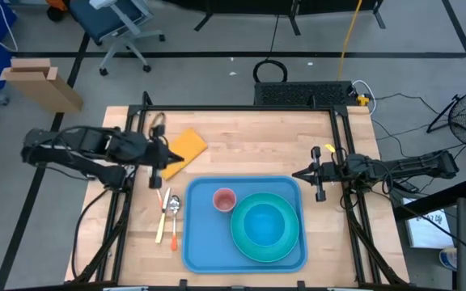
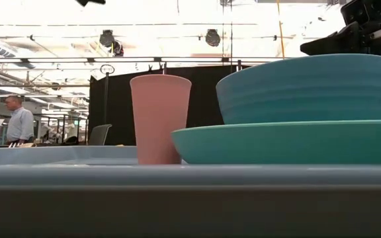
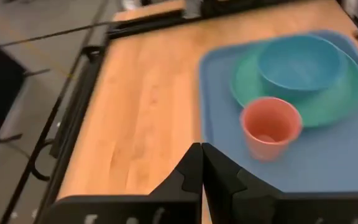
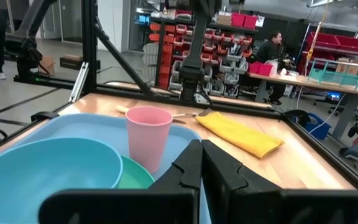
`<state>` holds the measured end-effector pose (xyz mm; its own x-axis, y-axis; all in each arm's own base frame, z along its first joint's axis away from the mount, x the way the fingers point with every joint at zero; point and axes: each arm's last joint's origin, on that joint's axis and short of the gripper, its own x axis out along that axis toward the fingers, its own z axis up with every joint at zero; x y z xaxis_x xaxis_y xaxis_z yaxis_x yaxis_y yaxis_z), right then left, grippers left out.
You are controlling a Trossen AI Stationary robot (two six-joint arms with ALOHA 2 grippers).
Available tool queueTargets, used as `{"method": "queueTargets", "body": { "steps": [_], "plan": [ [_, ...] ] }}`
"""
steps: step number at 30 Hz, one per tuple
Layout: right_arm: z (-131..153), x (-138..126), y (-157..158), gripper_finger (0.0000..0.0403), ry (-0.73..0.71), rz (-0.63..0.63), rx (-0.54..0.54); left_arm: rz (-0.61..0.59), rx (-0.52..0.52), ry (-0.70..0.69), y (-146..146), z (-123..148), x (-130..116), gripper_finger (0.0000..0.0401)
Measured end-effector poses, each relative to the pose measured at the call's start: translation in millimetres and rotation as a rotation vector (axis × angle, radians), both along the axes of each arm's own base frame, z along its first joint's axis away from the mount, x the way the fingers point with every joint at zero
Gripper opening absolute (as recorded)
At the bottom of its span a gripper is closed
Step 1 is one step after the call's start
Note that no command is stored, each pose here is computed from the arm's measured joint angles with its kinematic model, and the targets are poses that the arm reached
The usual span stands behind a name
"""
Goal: Set up tray
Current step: Put the yellow table napkin to the bottom left of the pink cup on the blue tray
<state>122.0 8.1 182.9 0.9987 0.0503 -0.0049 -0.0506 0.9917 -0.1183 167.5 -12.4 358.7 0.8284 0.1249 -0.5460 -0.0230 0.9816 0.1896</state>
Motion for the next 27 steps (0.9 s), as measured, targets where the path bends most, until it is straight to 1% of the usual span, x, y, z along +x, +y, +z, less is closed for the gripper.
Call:
{"method": "queueTargets", "body": {
  "steps": [2,5,7,11,15,19,24,27],
  "plan": [
    [0.5,0.0,0.0,0.0000,-0.004,0.000,-0.002,0.058,-0.033,-0.053,6.3,-16.9,-4.8,0.0005],
    [-0.2,0.0,0.0,0.0000,0.002,0.000,-0.015,0.110,-0.077,-0.152,12.0,-43.9,-3.5,0.0003],
    [-0.8,0.0,0.0,0.0000,0.007,0.000,-0.033,0.122,-0.078,-0.200,14.5,-64.7,-3.4,0.0004],
    [-1.4,0.0,0.0,0.0000,0.014,0.000,-0.040,0.104,-0.045,-0.237,19.7,-106.2,-9.6,0.0002],
    [-2.4,0.0,0.0,0.0000,0.023,0.001,-0.056,0.139,-0.046,-0.299,26.9,-127.4,-21.8,0.0002],
    [-2.5,0.0,0.0,0.0000,0.024,0.000,-0.058,0.168,-0.082,-0.325,33.3,-142.2,-33.1,0.0002],
    [-2.6,0.0,-0.2,0.0000,0.023,-0.005,-0.083,0.202,-0.088,-0.335,39.9,-169.2,-40.3,0.0001],
    [-2.9,0.2,-0.3,0.0000,0.027,-0.008,-0.084,0.208,-0.100,-0.364,44.3,-183.5,-42.7,0.0001]
  ]
}}
